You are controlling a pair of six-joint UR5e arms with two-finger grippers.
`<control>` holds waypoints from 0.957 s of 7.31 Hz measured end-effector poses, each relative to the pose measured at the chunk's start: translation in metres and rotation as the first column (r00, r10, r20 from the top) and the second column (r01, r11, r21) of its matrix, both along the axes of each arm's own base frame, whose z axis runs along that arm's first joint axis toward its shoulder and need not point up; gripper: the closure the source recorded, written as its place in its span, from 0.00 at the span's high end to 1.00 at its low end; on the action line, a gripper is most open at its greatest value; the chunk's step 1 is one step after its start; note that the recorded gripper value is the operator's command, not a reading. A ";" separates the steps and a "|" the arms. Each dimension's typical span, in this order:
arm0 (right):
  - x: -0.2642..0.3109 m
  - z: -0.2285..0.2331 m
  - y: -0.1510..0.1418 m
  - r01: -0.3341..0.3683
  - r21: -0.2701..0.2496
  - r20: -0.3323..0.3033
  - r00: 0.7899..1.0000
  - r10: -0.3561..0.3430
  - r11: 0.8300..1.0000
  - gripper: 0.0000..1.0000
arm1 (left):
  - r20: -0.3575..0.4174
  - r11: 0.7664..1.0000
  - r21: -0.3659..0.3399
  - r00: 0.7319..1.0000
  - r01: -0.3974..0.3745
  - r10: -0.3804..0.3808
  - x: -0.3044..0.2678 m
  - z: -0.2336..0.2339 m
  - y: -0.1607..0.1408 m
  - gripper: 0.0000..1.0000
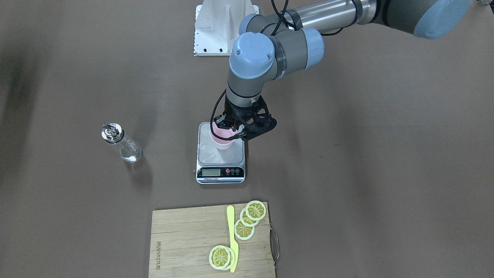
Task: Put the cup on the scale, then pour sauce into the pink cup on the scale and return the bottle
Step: 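Release the cup and lift the left gripper away while the right arm enters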
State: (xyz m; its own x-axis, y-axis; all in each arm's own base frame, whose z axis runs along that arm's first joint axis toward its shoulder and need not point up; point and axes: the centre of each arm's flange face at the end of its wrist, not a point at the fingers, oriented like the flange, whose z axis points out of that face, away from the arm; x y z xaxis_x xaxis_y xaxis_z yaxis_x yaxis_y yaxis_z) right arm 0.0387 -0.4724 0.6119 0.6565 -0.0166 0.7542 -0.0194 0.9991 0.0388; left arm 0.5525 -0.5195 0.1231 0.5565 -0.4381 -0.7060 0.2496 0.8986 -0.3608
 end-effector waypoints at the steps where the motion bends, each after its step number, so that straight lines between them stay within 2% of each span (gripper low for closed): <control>1: 0.000 0.000 0.000 0.000 0.000 0.000 1.000 0.000 1.000 1.00 | -0.001 1.000 0.001 1.000 -0.003 0.003 0.002 0.001 0.001 0.99; 3: 0.000 -0.004 0.000 0.000 0.008 0.004 1.000 0.000 1.000 1.00 | -0.010 0.999 0.036 1.000 0.012 -0.012 -0.002 -0.006 0.003 0.99; 4: -0.001 -0.014 -0.002 0.001 0.028 0.008 1.000 -0.001 1.000 1.00 | -0.021 0.998 0.059 1.000 0.019 -0.018 -0.011 -0.014 0.006 0.99; 5: -0.001 -0.034 -0.003 0.001 0.067 0.010 1.000 -0.001 0.998 1.00 | -0.019 0.996 0.083 1.000 0.015 -0.013 -0.024 -0.019 0.008 0.99; 6: -0.005 -0.066 -0.002 0.009 0.132 0.010 1.000 -0.011 0.991 1.00 | -0.004 0.994 0.111 1.000 -0.001 0.001 -0.040 -0.019 0.010 0.99; 7: -0.016 -0.115 0.003 0.031 0.233 0.006 0.999 -0.033 0.972 1.00 | 0.013 0.991 0.135 1.000 -0.015 0.014 -0.061 -0.010 0.013 0.99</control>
